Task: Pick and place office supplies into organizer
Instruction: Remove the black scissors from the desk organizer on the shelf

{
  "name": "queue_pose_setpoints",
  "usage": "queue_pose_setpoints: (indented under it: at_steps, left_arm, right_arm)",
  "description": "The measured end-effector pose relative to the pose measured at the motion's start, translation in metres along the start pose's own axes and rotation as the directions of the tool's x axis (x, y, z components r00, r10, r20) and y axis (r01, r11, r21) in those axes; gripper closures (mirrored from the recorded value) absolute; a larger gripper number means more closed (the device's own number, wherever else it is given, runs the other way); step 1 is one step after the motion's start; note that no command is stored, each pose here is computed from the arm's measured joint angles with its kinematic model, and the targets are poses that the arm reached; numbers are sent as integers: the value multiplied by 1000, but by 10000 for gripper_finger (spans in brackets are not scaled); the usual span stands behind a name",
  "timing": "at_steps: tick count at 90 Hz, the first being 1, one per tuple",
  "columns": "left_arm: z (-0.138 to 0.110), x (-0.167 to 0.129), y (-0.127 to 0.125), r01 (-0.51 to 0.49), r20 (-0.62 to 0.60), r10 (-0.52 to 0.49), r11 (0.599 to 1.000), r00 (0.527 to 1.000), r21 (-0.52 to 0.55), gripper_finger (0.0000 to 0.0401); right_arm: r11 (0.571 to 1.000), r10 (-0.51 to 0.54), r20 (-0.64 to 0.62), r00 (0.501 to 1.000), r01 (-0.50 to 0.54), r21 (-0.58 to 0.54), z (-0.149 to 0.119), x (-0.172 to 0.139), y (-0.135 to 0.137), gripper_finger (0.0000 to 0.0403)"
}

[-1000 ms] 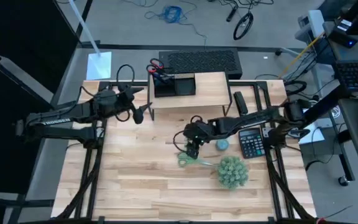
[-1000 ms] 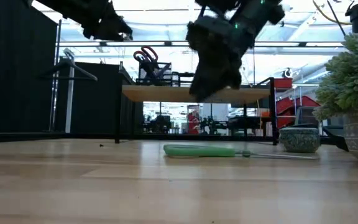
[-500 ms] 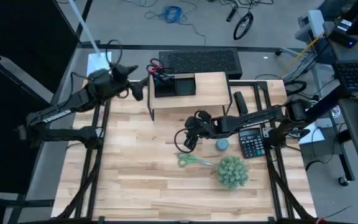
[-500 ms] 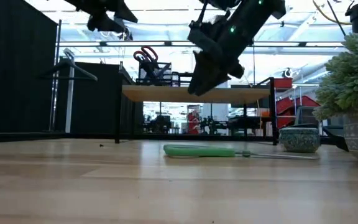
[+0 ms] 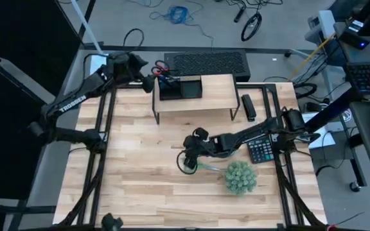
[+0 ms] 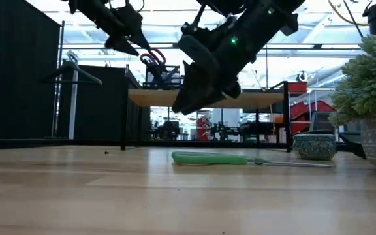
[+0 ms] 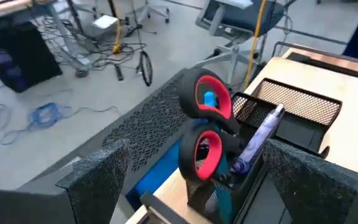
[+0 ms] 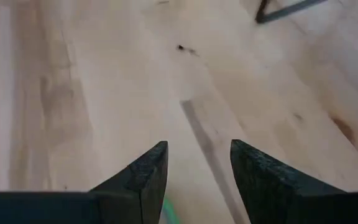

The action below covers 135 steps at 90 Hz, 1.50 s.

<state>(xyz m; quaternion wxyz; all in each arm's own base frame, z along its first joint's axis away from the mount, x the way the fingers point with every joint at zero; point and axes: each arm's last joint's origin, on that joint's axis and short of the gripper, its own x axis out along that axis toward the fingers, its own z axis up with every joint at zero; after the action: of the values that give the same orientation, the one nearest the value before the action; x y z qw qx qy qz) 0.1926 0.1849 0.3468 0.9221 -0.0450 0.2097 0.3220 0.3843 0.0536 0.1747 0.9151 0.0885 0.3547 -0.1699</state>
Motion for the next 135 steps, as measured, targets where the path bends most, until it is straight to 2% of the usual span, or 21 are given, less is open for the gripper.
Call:
queue_pose_setpoints:
  at_steps: [22,31,76,100,110,135]
  left_arm:
    - [-6,13,9,12,-39,-13,1000,999,-18,46]
    - [-5,14,9,15,-20,-15,1000,1000,-16,65]
    - [-4,14,9,15,-9,-14,1000,1000,12,283]
    - [-3,14,8,15,-5,-14,1000,1000,13,371]
    - [-3,14,8,15,-4,-15,1000,1000,13,383]
    - [0,10,7,14,17,-15,1000,1000,17,371]
  right_arm:
    - [1000,0,4,1000,0,-19,0,2,0,245]
    - [1000,1,7,1000,-1,-18,0,2,0,245]
    - [999,-1,15,1000,1,-32,1,2,0,245]
    - [1000,2,21,1000,-1,-30,2,2,0,245]
    - [1000,2,21,1000,-1,-30,2,2,0,245]
    - [1000,2,21,1000,-1,-30,2,2,0,245]
